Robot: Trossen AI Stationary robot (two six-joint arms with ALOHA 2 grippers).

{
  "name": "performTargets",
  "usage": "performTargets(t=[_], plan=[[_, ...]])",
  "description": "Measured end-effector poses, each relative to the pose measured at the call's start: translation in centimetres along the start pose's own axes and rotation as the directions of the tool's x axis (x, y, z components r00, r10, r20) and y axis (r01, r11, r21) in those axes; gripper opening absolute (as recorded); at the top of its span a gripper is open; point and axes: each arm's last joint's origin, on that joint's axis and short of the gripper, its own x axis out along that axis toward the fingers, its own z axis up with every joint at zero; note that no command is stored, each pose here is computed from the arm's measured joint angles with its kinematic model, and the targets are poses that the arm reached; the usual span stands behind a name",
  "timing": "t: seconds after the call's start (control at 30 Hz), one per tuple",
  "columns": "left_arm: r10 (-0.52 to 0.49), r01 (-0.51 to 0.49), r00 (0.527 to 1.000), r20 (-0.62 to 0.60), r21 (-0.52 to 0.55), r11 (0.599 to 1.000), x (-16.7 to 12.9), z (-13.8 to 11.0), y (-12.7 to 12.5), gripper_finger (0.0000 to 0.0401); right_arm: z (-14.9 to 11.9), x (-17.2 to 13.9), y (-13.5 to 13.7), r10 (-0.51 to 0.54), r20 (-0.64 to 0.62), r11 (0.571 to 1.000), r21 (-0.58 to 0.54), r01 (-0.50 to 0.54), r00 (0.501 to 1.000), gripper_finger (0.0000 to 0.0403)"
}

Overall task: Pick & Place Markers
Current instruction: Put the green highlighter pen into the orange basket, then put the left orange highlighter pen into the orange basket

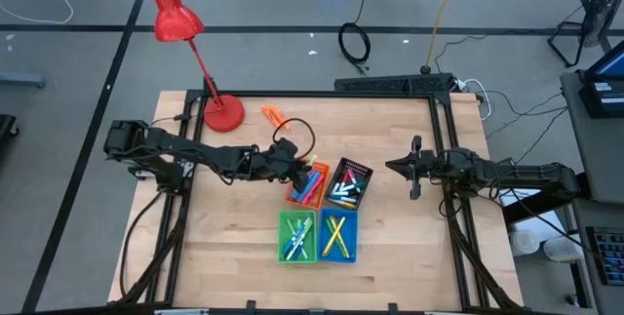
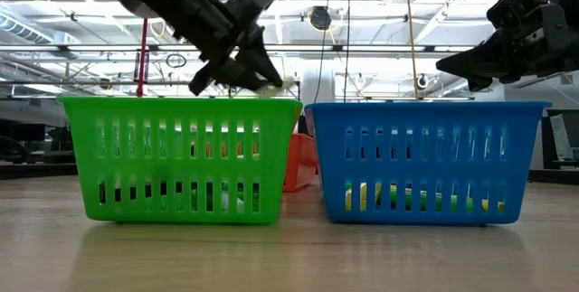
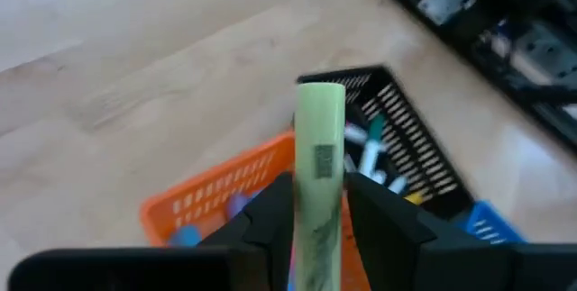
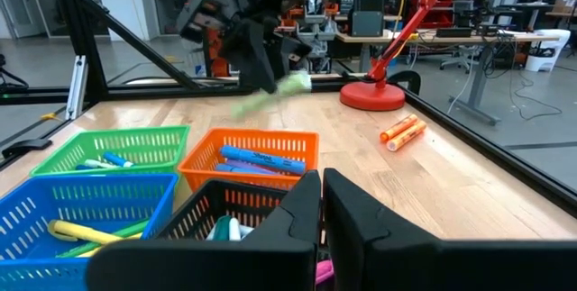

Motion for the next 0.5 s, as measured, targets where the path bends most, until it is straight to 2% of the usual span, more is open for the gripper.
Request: performTargets(t=[0.23,0.5], plan=[[-0.037,0.037,0.999,-0.023,0.019,0.999,0.58,-0.12,0.08,0.0126,-0.03,0.0,0.0,0.0,-0.003,1.0,0.0,0.0,1.0,0.0008],[-0.044,0.044,0.999,-0.006,0.136,0.99,0.6,0.17,0.1,0.0116,-0.03,0.0,0.0,0.0,-0.003,1.0,0.0,0.0,1.0,0.0009]])
